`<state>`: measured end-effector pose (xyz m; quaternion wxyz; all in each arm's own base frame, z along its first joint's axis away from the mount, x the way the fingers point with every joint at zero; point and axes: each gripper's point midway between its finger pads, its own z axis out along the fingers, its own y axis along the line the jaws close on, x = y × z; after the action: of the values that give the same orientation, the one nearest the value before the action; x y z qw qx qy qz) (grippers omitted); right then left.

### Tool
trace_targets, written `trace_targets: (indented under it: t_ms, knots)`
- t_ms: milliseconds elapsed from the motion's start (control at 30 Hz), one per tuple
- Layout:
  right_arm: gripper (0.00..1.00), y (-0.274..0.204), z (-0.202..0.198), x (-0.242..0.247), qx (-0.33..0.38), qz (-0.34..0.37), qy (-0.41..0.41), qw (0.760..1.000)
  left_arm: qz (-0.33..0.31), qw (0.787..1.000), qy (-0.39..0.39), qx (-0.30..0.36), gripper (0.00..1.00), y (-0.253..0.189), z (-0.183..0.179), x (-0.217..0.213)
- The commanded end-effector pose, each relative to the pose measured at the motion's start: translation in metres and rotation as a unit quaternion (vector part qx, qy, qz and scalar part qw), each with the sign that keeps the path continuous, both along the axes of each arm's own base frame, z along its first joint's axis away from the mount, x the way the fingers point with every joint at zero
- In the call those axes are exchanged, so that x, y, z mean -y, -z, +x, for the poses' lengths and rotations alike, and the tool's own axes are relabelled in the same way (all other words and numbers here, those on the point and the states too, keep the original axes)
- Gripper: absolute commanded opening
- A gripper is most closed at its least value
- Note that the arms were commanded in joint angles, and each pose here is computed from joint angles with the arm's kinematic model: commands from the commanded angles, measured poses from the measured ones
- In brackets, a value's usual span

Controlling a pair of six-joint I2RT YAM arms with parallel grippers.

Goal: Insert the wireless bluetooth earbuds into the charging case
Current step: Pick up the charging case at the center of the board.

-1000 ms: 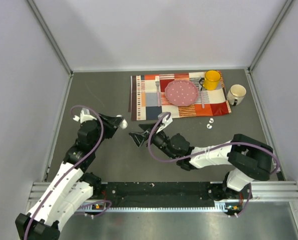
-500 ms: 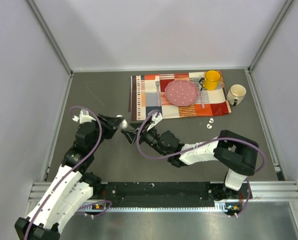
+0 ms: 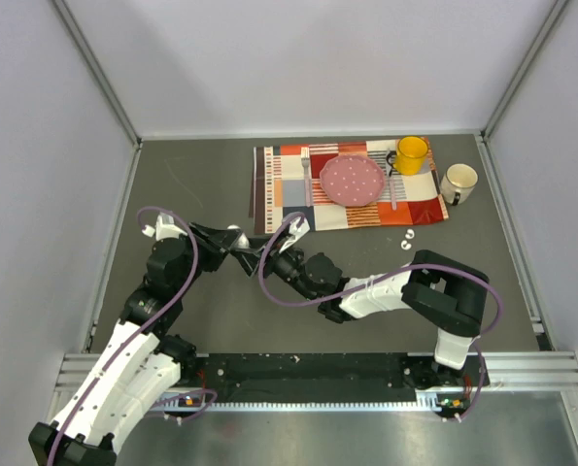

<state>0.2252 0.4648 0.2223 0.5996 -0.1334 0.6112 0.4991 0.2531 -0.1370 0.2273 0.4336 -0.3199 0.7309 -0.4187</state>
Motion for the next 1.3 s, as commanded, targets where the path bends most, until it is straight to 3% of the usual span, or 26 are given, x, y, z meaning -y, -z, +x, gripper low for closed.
trace_targets:
  t_ms: [0,167,367,533,567,667,700,800,1000,1100,1267]
  knots:
    - [0.49,-0.029,0.005,-0.003,0.018,0.045,-0.001,0.999,-0.017,1.000,0.006,0.024,0.02,-0.014,0.000,0.004]
    - [0.26,-0.029,0.004,-0.003,0.015,0.050,-0.017,0.998,-0.017,0.999,0.006,0.027,0.02,-0.015,0.002,0.004]
    - [0.19,-0.030,0.002,-0.004,0.018,0.054,-0.031,0.998,-0.019,0.999,0.022,0.027,0.03,-0.014,0.000,0.010]
    - [0.00,-0.034,0.001,-0.001,0.022,0.056,-0.036,0.998,-0.023,0.999,0.030,0.037,0.10,-0.017,0.000,0.012]
    - [0.00,-0.035,0.002,0.000,0.021,0.056,-0.037,0.998,-0.023,0.999,0.030,0.038,0.23,-0.017,0.000,0.012]
    - [0.00,-0.034,0.002,0.003,0.020,0.055,-0.041,0.997,-0.020,0.998,0.029,0.042,0.47,-0.017,0.000,0.011]
    - [0.00,-0.037,0.000,0.004,0.022,0.055,-0.046,0.997,-0.019,0.999,0.029,0.042,0.68,-0.017,0.000,0.011]
    - [0.00,-0.038,-0.001,0.008,0.021,0.053,-0.057,0.997,-0.015,0.998,0.029,0.050,0.96,-0.018,-0.001,0.010]
    - [0.00,-0.036,0.000,0.026,0.011,0.047,-0.082,0.995,0.052,0.992,0.030,0.106,0.99,-0.029,0.003,0.003]
    - [0.00,-0.036,0.000,0.054,-0.001,0.052,-0.105,0.993,0.121,0.982,0.032,0.144,0.99,-0.041,0.005,-0.005]
    - [0.00,-0.029,-0.008,0.112,-0.043,0.007,-0.160,0.986,0.217,0.933,0.140,0.251,0.98,-0.061,-0.008,0.016]
